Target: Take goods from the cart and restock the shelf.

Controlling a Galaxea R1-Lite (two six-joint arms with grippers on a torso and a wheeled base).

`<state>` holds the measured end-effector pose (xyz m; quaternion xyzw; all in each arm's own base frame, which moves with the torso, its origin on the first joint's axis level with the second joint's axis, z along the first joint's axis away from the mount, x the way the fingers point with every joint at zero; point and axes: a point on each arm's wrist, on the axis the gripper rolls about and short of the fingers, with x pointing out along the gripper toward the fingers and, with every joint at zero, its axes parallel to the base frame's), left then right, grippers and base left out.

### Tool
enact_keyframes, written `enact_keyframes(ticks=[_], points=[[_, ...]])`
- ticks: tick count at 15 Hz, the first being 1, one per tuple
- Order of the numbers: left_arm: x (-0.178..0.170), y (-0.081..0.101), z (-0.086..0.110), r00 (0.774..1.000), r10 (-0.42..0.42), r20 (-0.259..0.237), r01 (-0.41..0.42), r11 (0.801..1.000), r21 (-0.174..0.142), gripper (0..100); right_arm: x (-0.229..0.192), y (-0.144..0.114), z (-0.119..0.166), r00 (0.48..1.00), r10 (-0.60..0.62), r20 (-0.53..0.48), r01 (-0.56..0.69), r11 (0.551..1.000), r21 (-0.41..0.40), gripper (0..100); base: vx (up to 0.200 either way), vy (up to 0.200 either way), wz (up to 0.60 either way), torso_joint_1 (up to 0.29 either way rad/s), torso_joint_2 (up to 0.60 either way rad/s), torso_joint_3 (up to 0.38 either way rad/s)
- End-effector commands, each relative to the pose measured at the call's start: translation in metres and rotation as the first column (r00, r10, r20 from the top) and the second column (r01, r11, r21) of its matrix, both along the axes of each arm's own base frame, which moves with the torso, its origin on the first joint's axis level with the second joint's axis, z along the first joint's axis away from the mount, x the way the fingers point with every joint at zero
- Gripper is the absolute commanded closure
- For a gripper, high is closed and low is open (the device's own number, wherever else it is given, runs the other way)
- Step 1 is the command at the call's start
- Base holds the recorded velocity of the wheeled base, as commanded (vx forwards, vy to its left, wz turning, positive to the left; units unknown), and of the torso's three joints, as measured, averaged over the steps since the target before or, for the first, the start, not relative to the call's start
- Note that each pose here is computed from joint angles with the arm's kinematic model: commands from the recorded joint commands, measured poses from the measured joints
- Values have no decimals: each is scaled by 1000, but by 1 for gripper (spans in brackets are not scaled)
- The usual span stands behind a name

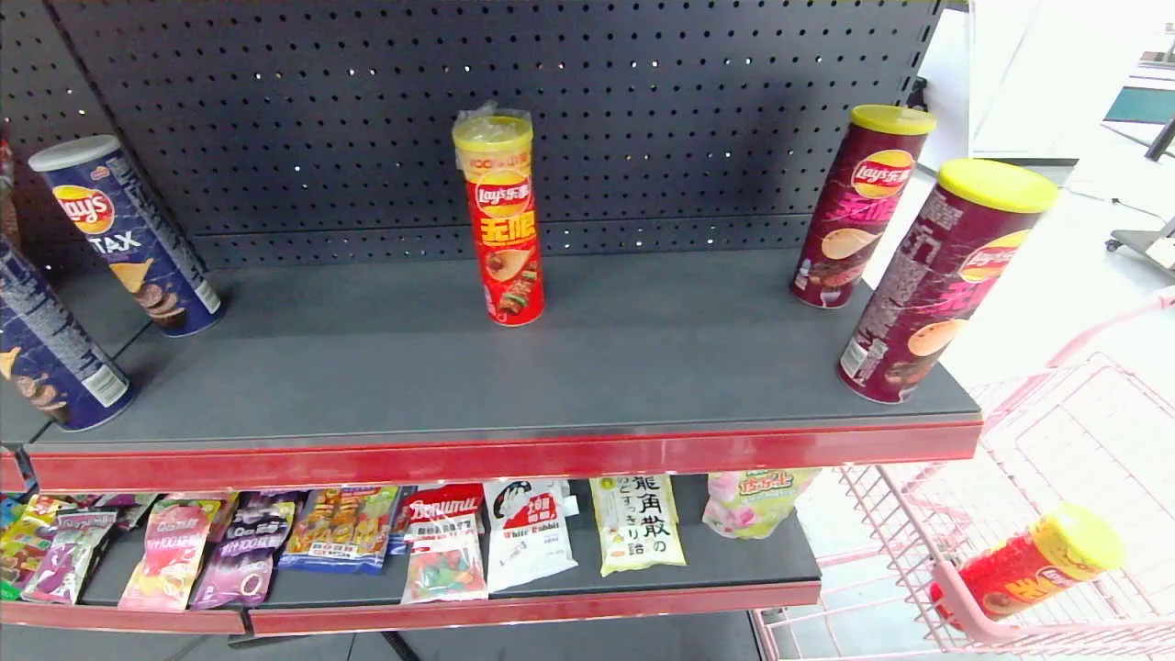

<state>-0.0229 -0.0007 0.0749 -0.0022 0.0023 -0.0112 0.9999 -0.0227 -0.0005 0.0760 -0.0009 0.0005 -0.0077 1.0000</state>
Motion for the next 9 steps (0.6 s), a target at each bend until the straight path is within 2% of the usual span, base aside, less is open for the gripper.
enact_keyframes(ticks=[1, 3, 8, 9], points=[[0, 0, 0, 1000, 1, -2, -1, 1000, 0, 0, 0, 0, 0, 1000, 0, 0, 0, 1000, 0, 0, 0, -200, 0, 2, 2, 2], [0, 0, 0, 1000, 1, 0, -1, 1000, 0, 0, 0, 0, 0, 1000, 2, 0, -2, 1000, 0, 0, 0, -200, 0, 0, 5, 7], [0, 0, 0, 1000, 1, -2, -1, 1000, 0, 0, 0, 0, 0, 1000, 3, 0, -3, 1000, 0, 0, 0, 0, 0, 0, 0, 0], [0, 0, 0, 1000, 1, -2, -1, 1000, 0, 0, 0, 0, 0, 1000, 3, 0, -3, 1000, -1, 0, -200, 0, 0, -2, -2, -2]])
